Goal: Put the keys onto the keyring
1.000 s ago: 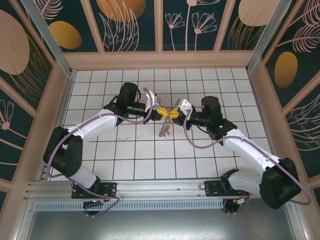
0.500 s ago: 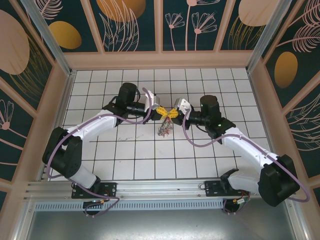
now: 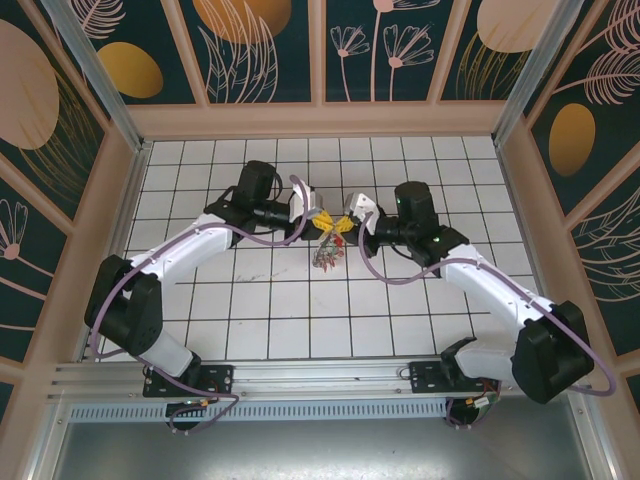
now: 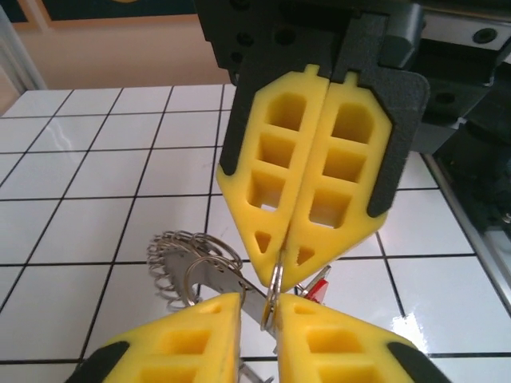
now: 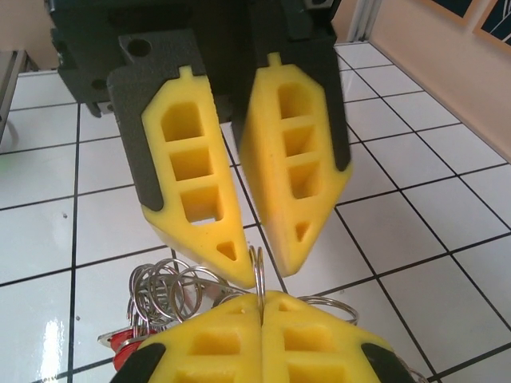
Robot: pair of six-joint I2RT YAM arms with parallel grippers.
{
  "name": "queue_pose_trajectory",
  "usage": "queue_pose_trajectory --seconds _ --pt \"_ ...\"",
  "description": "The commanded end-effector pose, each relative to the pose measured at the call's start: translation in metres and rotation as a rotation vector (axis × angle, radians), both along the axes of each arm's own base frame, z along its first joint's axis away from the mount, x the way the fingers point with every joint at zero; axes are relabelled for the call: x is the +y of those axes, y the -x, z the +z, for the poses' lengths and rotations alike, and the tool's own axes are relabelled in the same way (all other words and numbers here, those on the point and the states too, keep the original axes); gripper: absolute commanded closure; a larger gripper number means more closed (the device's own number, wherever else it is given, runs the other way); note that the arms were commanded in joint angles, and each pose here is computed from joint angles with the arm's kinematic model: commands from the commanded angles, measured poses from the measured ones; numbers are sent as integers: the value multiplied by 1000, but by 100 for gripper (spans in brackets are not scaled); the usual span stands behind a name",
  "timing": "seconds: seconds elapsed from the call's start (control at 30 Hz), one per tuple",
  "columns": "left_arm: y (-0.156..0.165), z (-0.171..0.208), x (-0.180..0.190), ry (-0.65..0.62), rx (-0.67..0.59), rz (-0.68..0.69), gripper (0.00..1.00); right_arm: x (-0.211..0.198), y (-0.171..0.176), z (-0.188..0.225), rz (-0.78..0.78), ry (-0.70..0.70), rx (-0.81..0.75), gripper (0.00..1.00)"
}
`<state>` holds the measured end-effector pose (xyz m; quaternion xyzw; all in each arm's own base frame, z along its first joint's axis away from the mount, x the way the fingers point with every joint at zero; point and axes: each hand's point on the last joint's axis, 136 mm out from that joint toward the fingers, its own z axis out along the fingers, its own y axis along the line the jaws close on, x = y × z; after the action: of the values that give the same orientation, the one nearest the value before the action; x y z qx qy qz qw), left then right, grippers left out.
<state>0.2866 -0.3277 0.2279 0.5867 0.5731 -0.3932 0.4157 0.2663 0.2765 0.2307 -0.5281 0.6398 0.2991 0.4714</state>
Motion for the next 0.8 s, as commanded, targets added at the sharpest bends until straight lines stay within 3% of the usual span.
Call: queue_pose_trajectory --seconds 0.0,0.5,0.6,0.7,0.77 --pt "0 -5 4 -72 -33 -7 74 3 -1 16 47 11 -49 100" --pt "-2 -12 0 -148 -42 -39 75 12 -9 15 77 76 -28 100" --pt "-2 -11 -1 -150 -46 -43 83 12 -9 13 77 84 -18 100" --pt "0 -8 -2 -140 -48 -47 100 12 -10 12 70 93 -20 100" --pt "-3 -4 -3 -118 -36 -21 100 11 -10 11 58 97 -22 99"
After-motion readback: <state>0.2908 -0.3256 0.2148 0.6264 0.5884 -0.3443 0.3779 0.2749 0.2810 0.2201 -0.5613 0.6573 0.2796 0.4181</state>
